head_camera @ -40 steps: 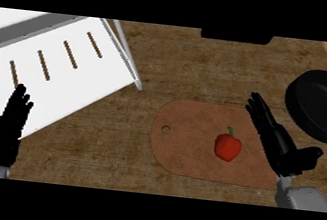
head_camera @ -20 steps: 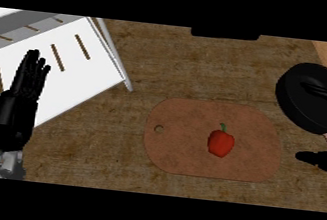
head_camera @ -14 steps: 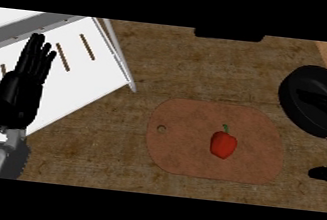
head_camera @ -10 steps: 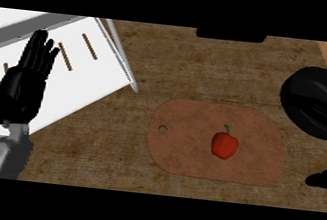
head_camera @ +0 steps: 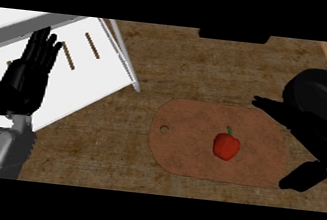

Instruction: Pick the bell pepper from the cutting board and place it in the pot

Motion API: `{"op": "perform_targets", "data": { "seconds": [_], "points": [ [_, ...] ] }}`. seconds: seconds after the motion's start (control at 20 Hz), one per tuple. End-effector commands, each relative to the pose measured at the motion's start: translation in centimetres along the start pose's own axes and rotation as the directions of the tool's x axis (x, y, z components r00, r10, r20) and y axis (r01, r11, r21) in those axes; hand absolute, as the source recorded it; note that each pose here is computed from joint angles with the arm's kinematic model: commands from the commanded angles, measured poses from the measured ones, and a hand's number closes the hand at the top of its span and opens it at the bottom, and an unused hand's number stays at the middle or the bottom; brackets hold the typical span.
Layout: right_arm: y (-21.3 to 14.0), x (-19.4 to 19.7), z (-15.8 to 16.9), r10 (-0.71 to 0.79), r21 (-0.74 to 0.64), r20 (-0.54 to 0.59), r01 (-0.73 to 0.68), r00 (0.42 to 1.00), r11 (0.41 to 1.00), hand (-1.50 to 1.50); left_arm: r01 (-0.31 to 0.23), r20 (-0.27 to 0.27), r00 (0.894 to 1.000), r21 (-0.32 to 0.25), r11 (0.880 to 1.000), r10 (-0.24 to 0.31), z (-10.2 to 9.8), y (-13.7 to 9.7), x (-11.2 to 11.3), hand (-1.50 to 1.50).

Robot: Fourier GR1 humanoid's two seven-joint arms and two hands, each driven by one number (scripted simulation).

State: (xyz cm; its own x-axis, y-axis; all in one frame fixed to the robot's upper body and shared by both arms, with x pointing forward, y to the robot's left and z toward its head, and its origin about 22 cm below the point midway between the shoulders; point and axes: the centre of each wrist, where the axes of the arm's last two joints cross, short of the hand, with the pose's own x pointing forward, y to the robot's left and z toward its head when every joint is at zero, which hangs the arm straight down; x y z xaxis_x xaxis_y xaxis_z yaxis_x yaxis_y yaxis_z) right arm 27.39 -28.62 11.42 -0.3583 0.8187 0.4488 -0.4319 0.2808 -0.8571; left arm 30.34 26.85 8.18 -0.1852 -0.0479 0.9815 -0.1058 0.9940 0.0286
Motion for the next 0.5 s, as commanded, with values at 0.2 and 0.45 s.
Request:
{"op": "perform_targets", "data": {
  "seconds": [0.2, 0.45],
  "points": [
    [3.0, 0.9, -2.0, -0.008, 0.084, -0.035, 0.011, 0.999, 0.996, -1.50, -0.001, 0.000, 1.000, 0.003, 1.000, 0.001, 0.4, 1.0, 0.0, 0.00],
    [4.9, -1.7, -2.2, -0.003, 0.067, 0.021, 0.001, 1.000, 0.998, -1.50, 0.005, 0.016, 1.000, -0.008, 1.000, -0.005, -0.1, -0.2, 1.3, 0.00]
  ]
}}
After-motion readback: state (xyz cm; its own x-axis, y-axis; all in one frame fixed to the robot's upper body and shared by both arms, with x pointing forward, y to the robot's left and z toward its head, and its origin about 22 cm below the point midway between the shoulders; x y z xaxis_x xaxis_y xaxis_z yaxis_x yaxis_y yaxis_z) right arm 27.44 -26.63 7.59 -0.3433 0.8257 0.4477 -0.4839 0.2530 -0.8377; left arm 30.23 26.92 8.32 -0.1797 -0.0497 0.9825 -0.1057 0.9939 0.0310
